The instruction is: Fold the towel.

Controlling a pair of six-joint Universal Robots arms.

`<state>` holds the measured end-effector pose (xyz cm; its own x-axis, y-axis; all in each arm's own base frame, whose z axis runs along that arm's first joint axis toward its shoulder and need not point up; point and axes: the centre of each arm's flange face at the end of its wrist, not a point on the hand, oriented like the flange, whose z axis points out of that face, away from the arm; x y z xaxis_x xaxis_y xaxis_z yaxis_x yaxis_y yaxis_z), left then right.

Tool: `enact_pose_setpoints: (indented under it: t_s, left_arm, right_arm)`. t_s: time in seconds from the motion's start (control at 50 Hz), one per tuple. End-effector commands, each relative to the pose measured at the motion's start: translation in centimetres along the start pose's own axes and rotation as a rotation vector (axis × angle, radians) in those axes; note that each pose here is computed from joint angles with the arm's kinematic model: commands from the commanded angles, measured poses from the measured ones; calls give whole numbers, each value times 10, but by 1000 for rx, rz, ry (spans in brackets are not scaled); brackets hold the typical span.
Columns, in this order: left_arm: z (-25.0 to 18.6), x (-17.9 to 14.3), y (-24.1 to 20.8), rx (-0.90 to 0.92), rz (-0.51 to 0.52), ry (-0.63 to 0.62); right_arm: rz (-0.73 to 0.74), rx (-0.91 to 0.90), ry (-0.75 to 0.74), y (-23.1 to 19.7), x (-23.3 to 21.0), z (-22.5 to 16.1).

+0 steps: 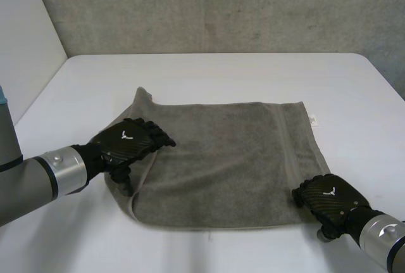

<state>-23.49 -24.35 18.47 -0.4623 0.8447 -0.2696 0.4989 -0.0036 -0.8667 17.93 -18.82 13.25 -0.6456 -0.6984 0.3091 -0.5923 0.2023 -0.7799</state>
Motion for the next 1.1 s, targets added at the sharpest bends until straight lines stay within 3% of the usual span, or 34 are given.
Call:
enact_pose_setpoints:
  t_s: [0.02,0.3,0.6,0.72,0.82,1.1]
  left_arm:
    - [-1,0,0,-3,-8,-5]
    - [-2,2,1,-5,-11,0]
    - [-2,4,-1,6,-1,10]
    - [2,2,-3,32,70,23]
    - [25,-8,7,4,199,32]
    - [70,-44,20,-145,177,-16]
  right_arm:
    - [-15,18,8,-2,1,2]
    - [-8,4,-4,4,3,14]
    - [55,101,103,-19,32,19]
    - [70,101,94,-19,30,19]
    - [60,97,93,-18,30,19]
    - [69,95,73,-16,27,19]
